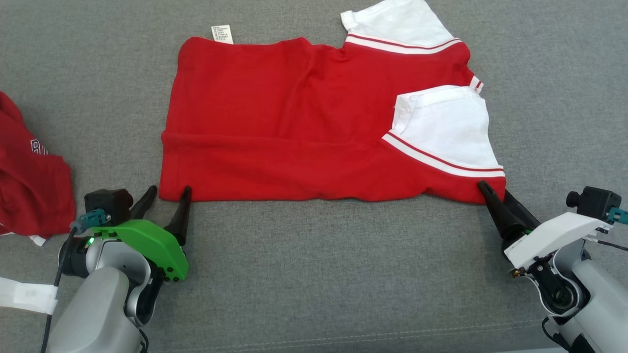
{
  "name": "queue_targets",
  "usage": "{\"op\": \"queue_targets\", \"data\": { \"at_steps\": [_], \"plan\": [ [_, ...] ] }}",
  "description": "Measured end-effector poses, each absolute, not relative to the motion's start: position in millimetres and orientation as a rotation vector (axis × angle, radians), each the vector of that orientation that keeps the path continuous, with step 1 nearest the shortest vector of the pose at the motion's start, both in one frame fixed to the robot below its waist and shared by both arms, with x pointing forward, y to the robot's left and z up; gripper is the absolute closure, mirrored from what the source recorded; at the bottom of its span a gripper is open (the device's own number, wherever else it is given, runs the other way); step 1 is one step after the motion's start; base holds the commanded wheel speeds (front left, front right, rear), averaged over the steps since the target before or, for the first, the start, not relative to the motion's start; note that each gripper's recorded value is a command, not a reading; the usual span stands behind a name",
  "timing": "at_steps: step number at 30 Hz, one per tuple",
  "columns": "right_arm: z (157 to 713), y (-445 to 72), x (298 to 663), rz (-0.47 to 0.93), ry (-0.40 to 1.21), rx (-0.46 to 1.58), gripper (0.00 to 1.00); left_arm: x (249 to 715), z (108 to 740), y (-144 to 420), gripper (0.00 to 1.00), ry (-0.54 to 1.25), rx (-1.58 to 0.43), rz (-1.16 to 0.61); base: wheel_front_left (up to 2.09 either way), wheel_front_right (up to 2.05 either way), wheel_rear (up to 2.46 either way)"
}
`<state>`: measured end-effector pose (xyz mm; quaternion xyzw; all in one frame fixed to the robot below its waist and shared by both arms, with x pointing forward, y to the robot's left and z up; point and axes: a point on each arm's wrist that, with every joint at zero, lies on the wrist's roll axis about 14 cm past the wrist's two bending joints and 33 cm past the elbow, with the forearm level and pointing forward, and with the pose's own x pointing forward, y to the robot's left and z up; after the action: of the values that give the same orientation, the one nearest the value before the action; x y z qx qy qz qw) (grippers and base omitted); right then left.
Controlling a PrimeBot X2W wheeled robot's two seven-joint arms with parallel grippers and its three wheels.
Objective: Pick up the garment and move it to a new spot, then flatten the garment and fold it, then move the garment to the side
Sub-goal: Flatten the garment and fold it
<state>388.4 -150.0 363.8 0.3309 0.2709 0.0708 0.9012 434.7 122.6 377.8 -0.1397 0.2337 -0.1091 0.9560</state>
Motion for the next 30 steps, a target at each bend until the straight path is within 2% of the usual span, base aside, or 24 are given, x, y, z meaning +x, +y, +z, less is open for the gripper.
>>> {"op": "queue_targets", "data": {
  "at_steps": [1,2,3,5,6,7,8,9,10,11,12,30],
  "plan": [
    [364,-149,389,0.148,0.561,0.685,0.00,435,378,122,0.00,0.475,-0.284,-0.223,0.00,0.00,0.00],
    [364,-148,389,0.151,0.561,0.685,0.00,436,377,121,0.09,0.477,-0.284,-0.225,0.00,0.00,0.00],
    [364,-147,390,0.155,0.564,0.684,0.00,436,378,121,0.42,0.477,-0.283,-0.226,0.00,0.00,0.00],
    [364,-146,390,0.159,0.568,0.685,0.02,436,376,121,0.68,0.487,-0.286,-0.226,0.00,0.00,0.00],
    [364,-146,390,0.159,0.569,0.689,0.16,435,375,120,0.81,0.490,-0.290,-0.228,0.00,0.00,0.00],
    [364,-145,390,0.158,0.570,0.691,0.37,435,375,121,1.00,0.491,-0.290,-0.227,0.00,0.00,0.00],
    [363,-145,390,0.161,0.574,0.691,0.53,435,374,121,1.00,0.494,-0.291,-0.226,0.00,0.00,0.00],
    [363,-143,390,0.165,0.580,0.692,0.53,435,373,121,1.00,0.499,-0.290,-0.226,0.00,0.00,0.00],
    [363,-142,390,0.170,0.586,0.692,0.64,434,372,121,1.00,0.506,-0.289,-0.226,0.00,0.00,0.00],
    [363,-141,390,0.173,0.586,0.692,0.79,434,372,120,1.00,0.505,-0.291,-0.230,0.00,0.00,0.00],
    [363,-140,390,0.177,0.588,0.692,1.00,434,372,120,1.00,0.506,-0.291,-0.230,0.00,0.00,0.00],
    [385,-134,393,0.189,0.534,0.750,1.00,432,390,125,1.00,0.453,-0.281,-0.227,0.00,0.00,0.00]
  ]
}}
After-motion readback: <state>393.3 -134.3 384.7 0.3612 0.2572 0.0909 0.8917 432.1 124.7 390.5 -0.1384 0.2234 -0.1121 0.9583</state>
